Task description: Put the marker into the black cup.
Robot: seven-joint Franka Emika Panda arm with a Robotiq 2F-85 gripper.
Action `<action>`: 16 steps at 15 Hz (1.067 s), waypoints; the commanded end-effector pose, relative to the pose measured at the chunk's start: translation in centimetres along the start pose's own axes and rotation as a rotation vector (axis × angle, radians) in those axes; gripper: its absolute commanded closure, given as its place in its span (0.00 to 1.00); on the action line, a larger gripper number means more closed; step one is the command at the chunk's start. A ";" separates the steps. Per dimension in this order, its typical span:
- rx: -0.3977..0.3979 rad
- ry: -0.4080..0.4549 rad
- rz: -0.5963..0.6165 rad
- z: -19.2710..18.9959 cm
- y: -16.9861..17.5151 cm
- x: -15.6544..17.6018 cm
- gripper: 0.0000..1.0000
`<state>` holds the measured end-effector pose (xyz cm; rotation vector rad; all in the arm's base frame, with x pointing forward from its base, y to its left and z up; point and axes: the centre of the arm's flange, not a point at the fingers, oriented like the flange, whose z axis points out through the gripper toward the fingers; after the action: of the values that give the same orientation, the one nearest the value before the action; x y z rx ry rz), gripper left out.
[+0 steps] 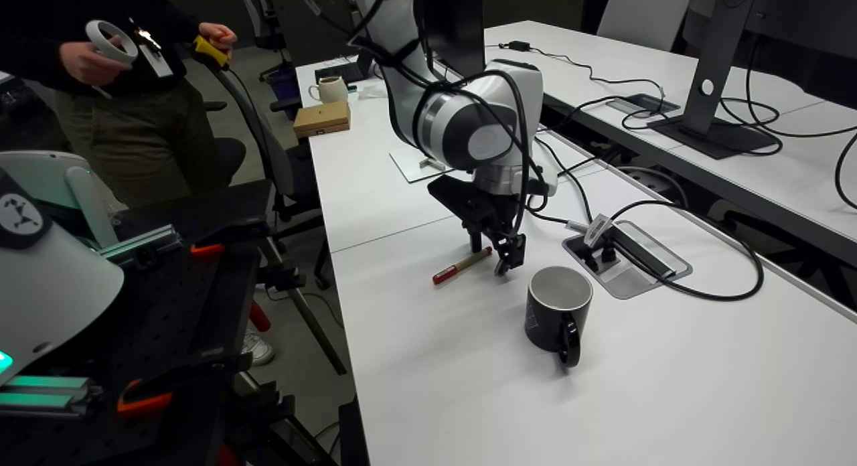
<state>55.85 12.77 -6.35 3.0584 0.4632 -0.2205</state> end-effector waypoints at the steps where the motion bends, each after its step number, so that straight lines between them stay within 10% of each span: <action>1: 0.019 -0.008 0.010 0.8 0.2 1.1 0.48; 8: 0.016 -0.018 0.025 0.5 0.2 1.1 0.99; 16: 0.007 -0.019 0.048 0.3 0.3 0.9 1.00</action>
<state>56.45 12.69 -6.27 3.0660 0.4212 -0.2367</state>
